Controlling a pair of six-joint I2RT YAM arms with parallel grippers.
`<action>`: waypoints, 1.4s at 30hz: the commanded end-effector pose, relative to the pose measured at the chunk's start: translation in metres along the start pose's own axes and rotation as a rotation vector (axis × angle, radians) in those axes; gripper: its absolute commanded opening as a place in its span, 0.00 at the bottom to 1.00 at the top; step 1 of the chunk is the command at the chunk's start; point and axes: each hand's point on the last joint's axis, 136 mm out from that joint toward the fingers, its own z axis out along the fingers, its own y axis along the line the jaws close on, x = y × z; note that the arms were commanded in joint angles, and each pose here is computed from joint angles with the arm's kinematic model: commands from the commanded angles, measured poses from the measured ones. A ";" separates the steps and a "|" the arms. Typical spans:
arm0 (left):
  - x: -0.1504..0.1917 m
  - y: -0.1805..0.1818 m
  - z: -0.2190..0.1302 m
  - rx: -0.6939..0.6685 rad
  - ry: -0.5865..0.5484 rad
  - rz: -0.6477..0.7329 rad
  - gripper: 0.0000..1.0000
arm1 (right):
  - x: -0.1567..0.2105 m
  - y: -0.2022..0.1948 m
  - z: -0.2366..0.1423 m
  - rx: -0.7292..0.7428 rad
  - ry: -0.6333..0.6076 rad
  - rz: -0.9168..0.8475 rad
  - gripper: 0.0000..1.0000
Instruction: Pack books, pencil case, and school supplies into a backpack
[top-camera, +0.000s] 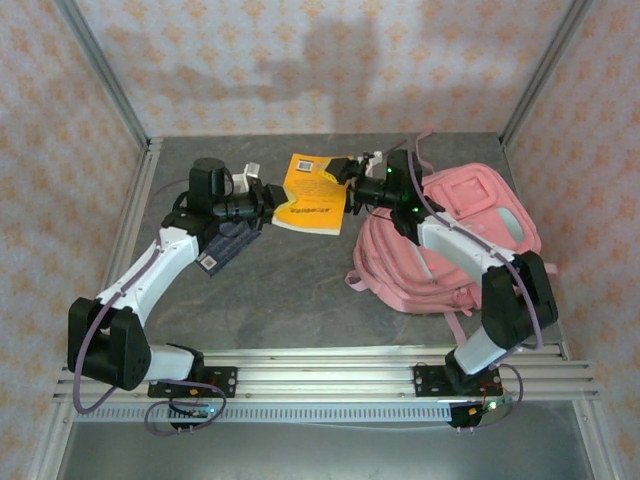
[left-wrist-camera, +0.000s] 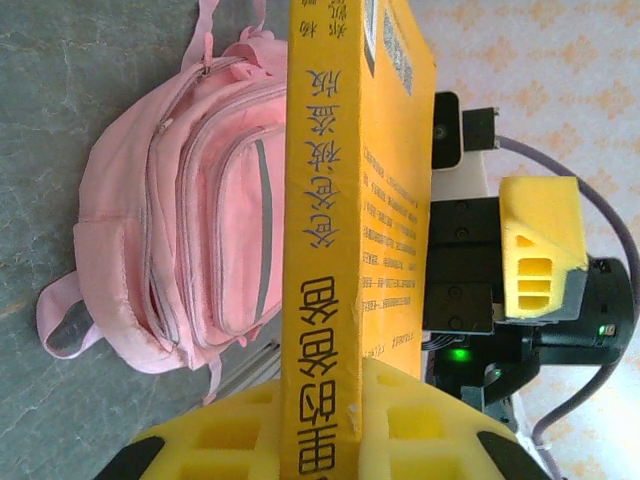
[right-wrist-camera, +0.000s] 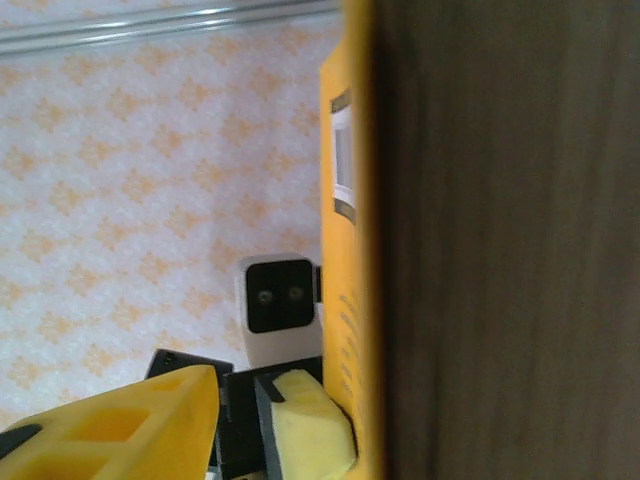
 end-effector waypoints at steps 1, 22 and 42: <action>0.017 0.001 -0.001 -0.037 0.069 0.072 0.00 | 0.001 0.013 -0.017 0.009 0.010 -0.114 0.54; 0.000 -0.002 -0.001 -0.105 -0.006 0.043 0.60 | -0.044 0.003 -0.058 0.036 -0.387 -0.023 0.00; -0.023 -0.026 0.020 0.041 -0.334 -0.102 0.83 | -0.061 0.047 -0.059 -0.123 -0.610 0.074 0.00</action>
